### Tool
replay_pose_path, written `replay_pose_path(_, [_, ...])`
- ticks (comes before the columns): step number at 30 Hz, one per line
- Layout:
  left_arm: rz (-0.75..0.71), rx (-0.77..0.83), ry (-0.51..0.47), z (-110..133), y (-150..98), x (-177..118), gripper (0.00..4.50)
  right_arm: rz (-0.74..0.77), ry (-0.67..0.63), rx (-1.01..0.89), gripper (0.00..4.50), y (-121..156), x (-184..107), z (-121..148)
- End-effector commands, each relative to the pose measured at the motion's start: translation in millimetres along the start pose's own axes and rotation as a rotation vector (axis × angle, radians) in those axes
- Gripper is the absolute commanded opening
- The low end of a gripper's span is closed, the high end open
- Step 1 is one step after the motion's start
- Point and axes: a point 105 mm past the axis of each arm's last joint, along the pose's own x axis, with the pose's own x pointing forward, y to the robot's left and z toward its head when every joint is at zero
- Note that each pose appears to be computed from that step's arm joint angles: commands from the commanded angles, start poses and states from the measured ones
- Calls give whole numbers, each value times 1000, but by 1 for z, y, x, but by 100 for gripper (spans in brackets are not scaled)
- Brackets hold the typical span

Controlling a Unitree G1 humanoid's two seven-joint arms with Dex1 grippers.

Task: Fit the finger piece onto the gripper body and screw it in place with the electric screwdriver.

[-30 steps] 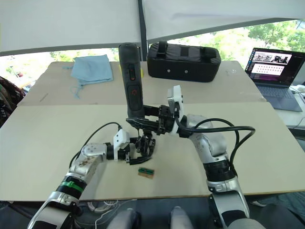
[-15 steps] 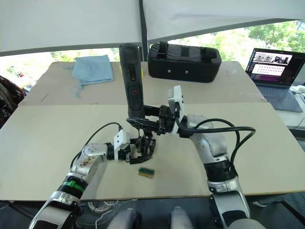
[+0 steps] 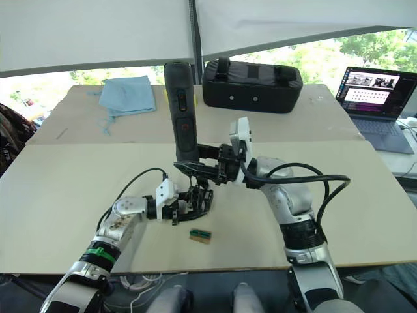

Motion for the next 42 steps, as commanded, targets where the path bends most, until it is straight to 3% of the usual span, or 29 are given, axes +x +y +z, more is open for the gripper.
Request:
replay_pose_path(1, [-9, -49, 31, -12, -5, 3, 231, 4, 52, -34, 190, 2, 3, -7])
replay_pose_path(27, [15, -56, 36, -14, -4, 3, 231, -77, 186, 62, 190, -5, -6, -52])
replay_pose_path(42, [15, -60, 43, -15, -6, 2, 231, -53, 240, 115, 190, 11, -8, -72])
